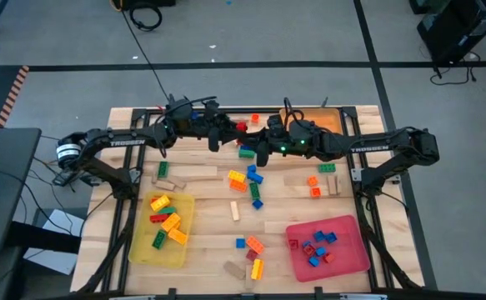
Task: Sort blocks by size
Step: Put the large red game piece into the yellow bin
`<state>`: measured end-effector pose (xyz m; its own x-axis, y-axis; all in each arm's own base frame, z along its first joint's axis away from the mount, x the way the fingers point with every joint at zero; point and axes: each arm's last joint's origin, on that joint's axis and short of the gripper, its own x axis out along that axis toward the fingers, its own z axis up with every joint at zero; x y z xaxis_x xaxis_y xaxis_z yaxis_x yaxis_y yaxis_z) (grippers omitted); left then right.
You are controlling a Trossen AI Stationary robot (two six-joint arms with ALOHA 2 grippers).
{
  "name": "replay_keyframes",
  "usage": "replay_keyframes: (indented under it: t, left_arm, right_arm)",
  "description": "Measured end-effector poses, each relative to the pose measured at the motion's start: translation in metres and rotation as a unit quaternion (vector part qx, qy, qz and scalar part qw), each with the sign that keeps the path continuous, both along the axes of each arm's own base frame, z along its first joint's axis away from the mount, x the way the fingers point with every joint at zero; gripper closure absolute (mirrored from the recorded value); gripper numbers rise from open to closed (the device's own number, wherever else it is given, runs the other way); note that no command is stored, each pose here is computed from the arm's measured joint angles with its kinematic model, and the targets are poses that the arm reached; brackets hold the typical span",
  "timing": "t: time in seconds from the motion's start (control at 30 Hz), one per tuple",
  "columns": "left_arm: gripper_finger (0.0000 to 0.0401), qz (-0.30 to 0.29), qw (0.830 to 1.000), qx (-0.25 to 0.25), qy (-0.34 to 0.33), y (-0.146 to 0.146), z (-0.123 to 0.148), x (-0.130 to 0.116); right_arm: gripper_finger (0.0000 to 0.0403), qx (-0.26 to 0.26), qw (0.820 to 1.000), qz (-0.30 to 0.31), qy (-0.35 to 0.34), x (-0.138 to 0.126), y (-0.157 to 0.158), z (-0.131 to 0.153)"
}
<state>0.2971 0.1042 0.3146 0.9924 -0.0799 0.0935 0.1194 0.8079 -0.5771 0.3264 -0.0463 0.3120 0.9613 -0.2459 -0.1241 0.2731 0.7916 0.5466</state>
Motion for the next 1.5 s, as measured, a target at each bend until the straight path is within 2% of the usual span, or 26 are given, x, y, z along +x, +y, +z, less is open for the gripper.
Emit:
replay_keyframes:
  t: [0.07,0.23,0.43,0.6,0.77,0.87,0.97,1.17,1.33,1.43,1.5]
  left_arm:
    - [0.0252,0.000,1.000,0.000,-0.001,0.000,0.000,0.000]
    - [0.0252,-0.003,1.000,0.003,0.000,0.000,0.000,0.000]
    - [0.0252,-0.019,1.000,0.007,-0.003,0.003,0.001,-0.002]
    - [0.0249,-0.051,0.998,0.015,-0.013,0.005,0.008,-0.009]
    - [0.0251,-0.008,1.000,0.026,-0.009,0.007,0.018,-0.022]
    - [0.0251,0.044,0.997,0.043,0.036,0.005,0.019,-0.033]
    - [0.0251,0.110,0.986,0.061,0.110,0.002,0.015,-0.046]
    - [0.0251,0.216,0.941,0.052,0.255,-0.016,0.009,-0.083]
    - [0.0251,0.292,0.903,-0.011,0.313,-0.043,0.012,-0.121]
    - [0.0251,0.310,0.891,-0.044,0.327,-0.062,0.013,-0.143]
    - [0.0251,0.304,0.889,-0.064,0.335,-0.075,0.012,-0.154]
  right_arm:
    - [0.0304,0.000,1.000,0.000,0.000,0.000,0.000,0.000]
    - [0.0284,0.000,1.000,0.005,0.001,0.000,0.000,0.000]
    - [0.0225,-0.013,1.000,0.011,0.007,-0.007,0.001,0.005]
    - [0.0195,-0.006,0.998,-0.004,0.065,-0.025,-0.001,0.007]
    - [0.0195,0.014,0.993,0.007,0.115,-0.048,0.010,0.013]
    - [0.0200,0.017,0.987,0.002,0.159,-0.060,0.019,0.011]
    - [0.0205,0.021,0.981,-0.005,0.192,-0.073,0.029,0.011]
    - [0.0210,0.023,0.970,-0.008,0.244,-0.086,0.050,0.005]
    - [0.0210,0.027,0.962,0.004,0.273,-0.089,0.069,-0.009]
    - [0.0210,0.036,0.957,0.007,0.287,-0.092,0.078,-0.022]
    - [0.0210,0.045,0.954,0.005,0.295,-0.094,0.082,-0.029]
